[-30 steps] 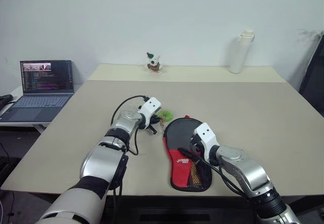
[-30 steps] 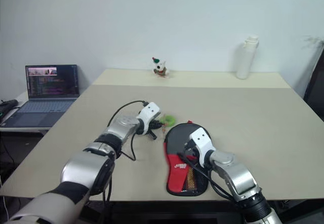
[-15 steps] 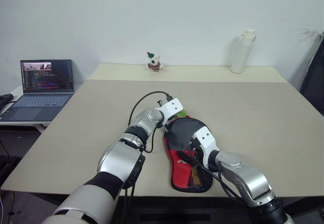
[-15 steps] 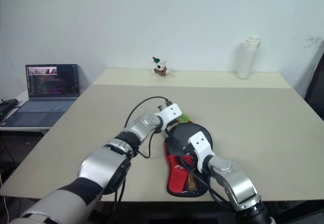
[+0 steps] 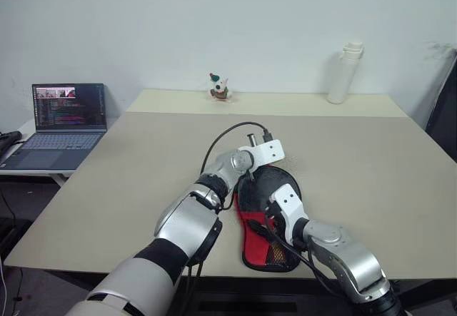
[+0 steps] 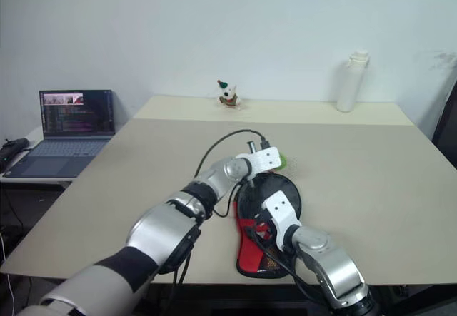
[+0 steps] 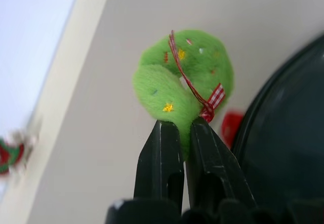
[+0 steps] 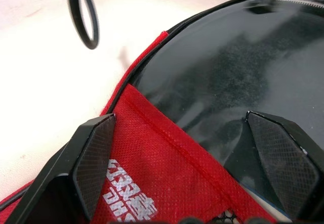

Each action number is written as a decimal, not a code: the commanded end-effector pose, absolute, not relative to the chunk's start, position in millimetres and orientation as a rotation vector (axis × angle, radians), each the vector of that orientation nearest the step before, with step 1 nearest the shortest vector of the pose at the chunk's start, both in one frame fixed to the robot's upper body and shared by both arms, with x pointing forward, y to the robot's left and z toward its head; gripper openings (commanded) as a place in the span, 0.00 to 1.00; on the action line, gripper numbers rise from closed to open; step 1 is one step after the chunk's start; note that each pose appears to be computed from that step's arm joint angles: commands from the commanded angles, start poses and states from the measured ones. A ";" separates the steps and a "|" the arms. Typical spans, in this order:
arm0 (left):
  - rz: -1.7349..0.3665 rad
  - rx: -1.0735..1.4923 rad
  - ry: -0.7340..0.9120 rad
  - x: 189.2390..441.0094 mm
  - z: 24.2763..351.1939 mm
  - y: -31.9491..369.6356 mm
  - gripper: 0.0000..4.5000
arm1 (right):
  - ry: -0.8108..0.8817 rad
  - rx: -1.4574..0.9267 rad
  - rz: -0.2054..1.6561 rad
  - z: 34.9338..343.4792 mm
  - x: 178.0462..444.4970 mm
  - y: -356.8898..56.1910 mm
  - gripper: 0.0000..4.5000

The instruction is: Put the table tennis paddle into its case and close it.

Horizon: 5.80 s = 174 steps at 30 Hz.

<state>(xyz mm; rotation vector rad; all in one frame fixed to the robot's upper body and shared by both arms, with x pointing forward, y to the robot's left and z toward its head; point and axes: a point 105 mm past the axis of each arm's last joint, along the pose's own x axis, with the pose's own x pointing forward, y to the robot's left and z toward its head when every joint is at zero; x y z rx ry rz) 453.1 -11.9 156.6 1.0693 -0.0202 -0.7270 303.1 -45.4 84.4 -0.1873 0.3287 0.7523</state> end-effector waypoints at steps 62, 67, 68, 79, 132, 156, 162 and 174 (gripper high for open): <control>-0.961 0.253 0.083 416.8 136.6 86.9 0.67 | 0.185 0.167 0.645 205.0 372.1 -106.1 1.00; -1.032 0.311 0.091 398.6 126.6 78.4 0.67 | 0.233 0.232 0.495 189.4 420.3 -115.5 1.00; -1.044 0.319 0.091 395.9 125.9 76.0 0.67 | 0.248 0.244 0.464 183.0 429.8 -117.3 1.00; -1.111 0.354 0.101 381.1 125.1 63.7 0.67 | 0.316 0.209 0.328 142.1 470.5 -109.9 1.00; -1.235 0.370 0.311 372.1 49.8 20.2 0.68 | 0.352 -0.026 0.246 143.2 350.6 -194.6 0.00; -1.280 0.371 0.296 367.4 50.2 -3.9 0.68 | 0.729 -0.052 0.655 89.3 208.3 -171.4 0.00; -1.284 0.373 0.293 366.8 50.1 -6.1 0.68 | 0.774 -0.062 0.767 91.7 182.3 -166.2 0.00; -1.285 0.377 0.294 366.0 49.3 -8.5 0.68 | 0.826 -0.009 0.965 90.1 148.4 -139.4 0.00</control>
